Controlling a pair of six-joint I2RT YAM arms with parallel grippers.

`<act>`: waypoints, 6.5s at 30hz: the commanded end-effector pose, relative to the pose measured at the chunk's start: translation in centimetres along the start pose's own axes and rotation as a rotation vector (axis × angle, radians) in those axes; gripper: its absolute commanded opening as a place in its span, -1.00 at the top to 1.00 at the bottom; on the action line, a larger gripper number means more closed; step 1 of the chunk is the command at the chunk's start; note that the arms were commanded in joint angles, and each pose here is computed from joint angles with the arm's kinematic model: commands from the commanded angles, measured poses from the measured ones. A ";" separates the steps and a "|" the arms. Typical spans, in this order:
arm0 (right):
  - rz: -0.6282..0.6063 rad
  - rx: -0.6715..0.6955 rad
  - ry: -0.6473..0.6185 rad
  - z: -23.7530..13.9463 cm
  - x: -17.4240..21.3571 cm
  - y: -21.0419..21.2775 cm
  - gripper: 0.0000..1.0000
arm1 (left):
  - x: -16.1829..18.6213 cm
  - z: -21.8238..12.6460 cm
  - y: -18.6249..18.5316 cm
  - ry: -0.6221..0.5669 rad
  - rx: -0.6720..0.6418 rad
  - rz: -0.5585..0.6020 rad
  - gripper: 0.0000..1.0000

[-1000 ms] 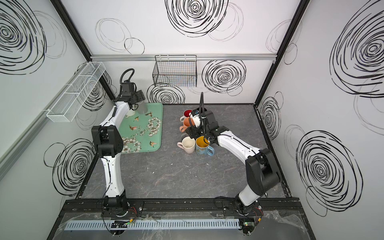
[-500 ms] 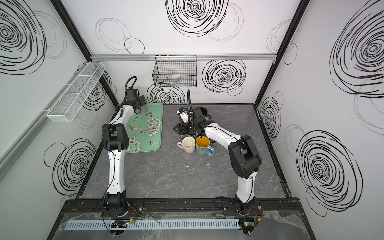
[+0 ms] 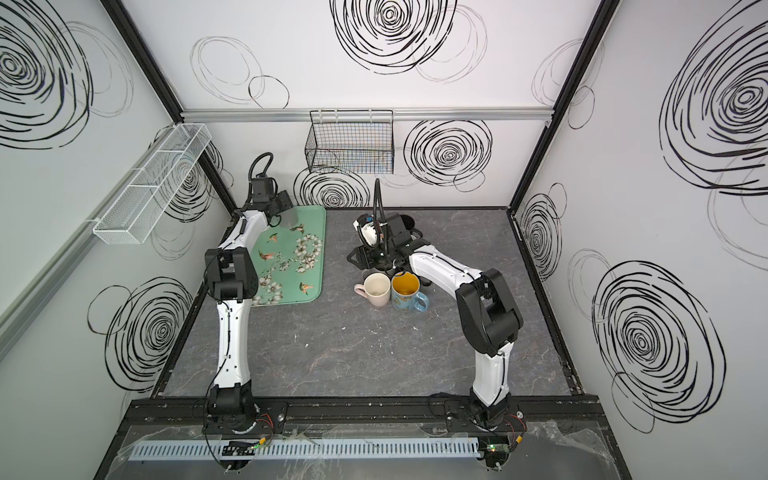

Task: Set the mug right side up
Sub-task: 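Open right gripper and raise it while left gripper moves over the upside-down grey mug, then grasp the grey mug on the tray with left gripper while right gripper approaches, then lift and tilt the grey mug with left gripper while right gripper grasps its handle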

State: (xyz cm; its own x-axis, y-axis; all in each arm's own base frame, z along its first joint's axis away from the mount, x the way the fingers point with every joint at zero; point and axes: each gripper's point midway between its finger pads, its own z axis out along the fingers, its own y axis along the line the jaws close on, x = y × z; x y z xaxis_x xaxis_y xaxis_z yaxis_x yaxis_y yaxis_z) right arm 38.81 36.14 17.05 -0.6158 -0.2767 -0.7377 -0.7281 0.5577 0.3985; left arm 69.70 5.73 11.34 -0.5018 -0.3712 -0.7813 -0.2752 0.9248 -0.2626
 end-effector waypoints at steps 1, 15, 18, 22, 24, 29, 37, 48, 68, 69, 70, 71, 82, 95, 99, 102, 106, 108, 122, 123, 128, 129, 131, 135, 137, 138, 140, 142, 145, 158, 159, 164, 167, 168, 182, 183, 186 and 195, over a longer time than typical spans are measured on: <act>-0.007 -0.021 -0.015 -1.2 -0.5 0.9 -0.17 | 2.2 -1.6 -1.2 0.089 0.021 0.048 -0.15; 0.036 -0.021 -0.025 -1.8 -0.6 1.4 -0.17 | 9.2 -11.1 -3.7 0.220 0.069 0.140 -0.19; 0.042 -0.021 -0.034 -1.4 -1.5 1.4 -0.17 | 11.7 -13.8 -4.1 0.264 0.103 0.177 -0.21; 0.041 0.000 -0.042 -0.2 -2.7 1.3 -0.16 | 13.6 -16.8 -4.0 0.314 0.115 0.272 -0.26; 0.045 0.012 -0.029 0.8 -3.0 1.2 -0.16 | 13.6 -18.2 -3.6 0.325 0.109 0.307 -0.37; 0.032 0.011 -0.006 3.7 -3.6 1.0 -0.16 | 11.6 -21.6 -2.9 0.255 0.077 0.318 -0.61; 0.004 0.001 0.031 8.6 -4.2 0.3 -0.12 | 11.2 -23.3 -1.2 0.249 0.043 0.124 -0.52; -0.062 -0.066 0.055 15.4 -2.9 -0.1 -0.02 | 12.2 -17.4 1.3 0.484 0.036 0.031 0.03; -0.302 -0.361 0.022 18.9 -0.4 4.0 0.03 | 16.5 -11.9 -5.7 0.770 0.284 0.205 0.22; -0.308 -0.378 0.024 18.9 -0.2 4.4 0.04 | 16.7 -12.0 -6.0 0.773 0.296 0.206 0.22; -0.316 -0.395 0.023 18.9 -0.1 4.8 0.05 | 17.0 -12.1 -6.5 0.777 0.313 0.207 0.21; -0.325 -0.413 0.021 18.8 -0.1 5.3 0.07 | 17.2 -12.2 -6.9 0.782 0.325 0.209 0.22; -0.366 -0.510 0.034 18.1 0.3 9.9 0.14 | 14.0 -14.3 -8.5 0.685 0.320 0.239 0.08; -0.188 -0.454 -0.064 13.1 -5.6 6.0 0.18 | 7.6 -19.2 0.8 0.388 0.036 0.117 -0.05; -0.145 -0.326 -0.100 14.2 -6.7 3.3 0.17 | 8.2 -21.3 2.3 0.342 0.035 0.069 -0.03; -0.106 -0.264 -0.114 15.6 -7.4 1.8 0.17 | 9.8 -22.7 2.6 0.344 0.051 0.050 -0.01; -0.019 -0.212 -0.141 17.0 -7.9 0.2 0.17 | 12.6 -24.4 2.3 0.357 0.106 0.020 0.01; -0.004 -0.221 -0.165 17.5 -8.0 0.3 0.16 | 13.5 -25.1 2.3 0.351 0.121 0.011 0.00; 0.007 -0.257 -0.256 21.6 -7.3 1.6 0.21 | 16.9 -26.5 1.0 0.324 0.228 -0.052 -0.17; 0.005 -0.272 -0.243 21.5 -7.1 1.9 0.25 | 17.0 -26.4 1.1 0.330 0.231 -0.053 -0.17; -0.032 -0.358 -0.169 21.1 -5.8 3.9 0.44 | 17.6 -25.7 1.3 0.337 0.233 -0.066 -0.17; -0.044 -0.375 -0.151 21.0 -5.4 4.6 0.47 | 17.7 -25.6 1.5 0.339 0.227 -0.068 -0.17; -0.073 -0.394 -0.114 21.0 -4.5 5.8 0.50 | 17.6 -25.5 1.9 0.332 0.215 -0.071 -0.18; -0.136 -0.408 -0.047 21.0 -2.3 8.3 0.53 | 17.3 -25.3 2.9 0.311 0.200 -0.090 -0.18; -0.160 -0.402 -0.027 20.8 -1.7 9.1 0.54 | 17.2 -25.2 3.3 0.303 0.203 -0.104 -0.19; -0.169 -0.391 -0.019 20.7 -1.5 9.3 0.54 | 17.2 -25.1 3.5 0.298 0.203 -0.109 -0.19; -0.185 -0.363 -0.006 20.3 -1.4 9.5 0.53 | 17.0 -25.2 3.7 0.293 0.206 -0.118 -0.19; -0.193 -0.319 0.001 19.7 -1.8 9.1 0.47 | 16.9 -25.4 3.7 0.284 0.204 -0.119 -0.19; -0.214 -0.240 -0.003 18.4 -3.0 8.8 0.28 | 16.5 -26.1 4.1 0.265 0.194 -0.124 -0.20; -0.271 -0.044 0.046 16.0 -2.0 10.8 -0.03 | 15.6 -29.9 8.5 0.173 0.100 -0.199 -0.25; -0.281 -0.020 0.061 16.3 -1.4 10.8 -0.06 | 15.7 -30.1 9.0 0.173 0.088 -0.207 -0.26; -0.274 -0.003 0.114 17.6 0.6 10.9 -0.09 | 16.3 -30.5 10.0 0.172 0.083 -0.232 -0.27; -0.276 0.003 0.125 18.5 0.9 10.6 -0.12 | 16.5 -30.5 10.1 0.178 0.085 -0.228 -0.27; -0.280 0.002 0.131 18.7 1.0 10.5 -0.12 | 16.6 -30.5 10.2 0.181 0.083 -0.228 -0.28; -0.334 0.003 0.127 21.8 2.2 9.4 0.04 | 17.1 -29.8 10.8 0.198 0.081 -0.237 -0.29; -0.339 0.004 0.121 21.9 2.1 9.4 0.07 | 17.1 -29.8 10.8 0.199 0.080 -0.236 -0.29; -0.357 0.002 0.116 22.1 2.2 9.2 0.26 | 17.2 -29.8 10.9 0.202 0.079 -0.232 -0.29; -0.430 0.004 0.087 20.3 0.4 10.2 1.00 | 16.6 -30.1 10.1 0.173 0.126 -0.237 -0.29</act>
State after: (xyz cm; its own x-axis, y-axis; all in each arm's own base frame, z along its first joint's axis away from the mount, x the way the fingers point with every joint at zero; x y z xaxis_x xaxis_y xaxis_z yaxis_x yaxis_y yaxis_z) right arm 36.87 57.39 6.26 -0.3458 -0.5764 -0.7404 -0.9089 0.4017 0.1118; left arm 33.55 6.37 12.02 -0.5916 -0.5833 -0.5566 -0.3389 0.8063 -0.4848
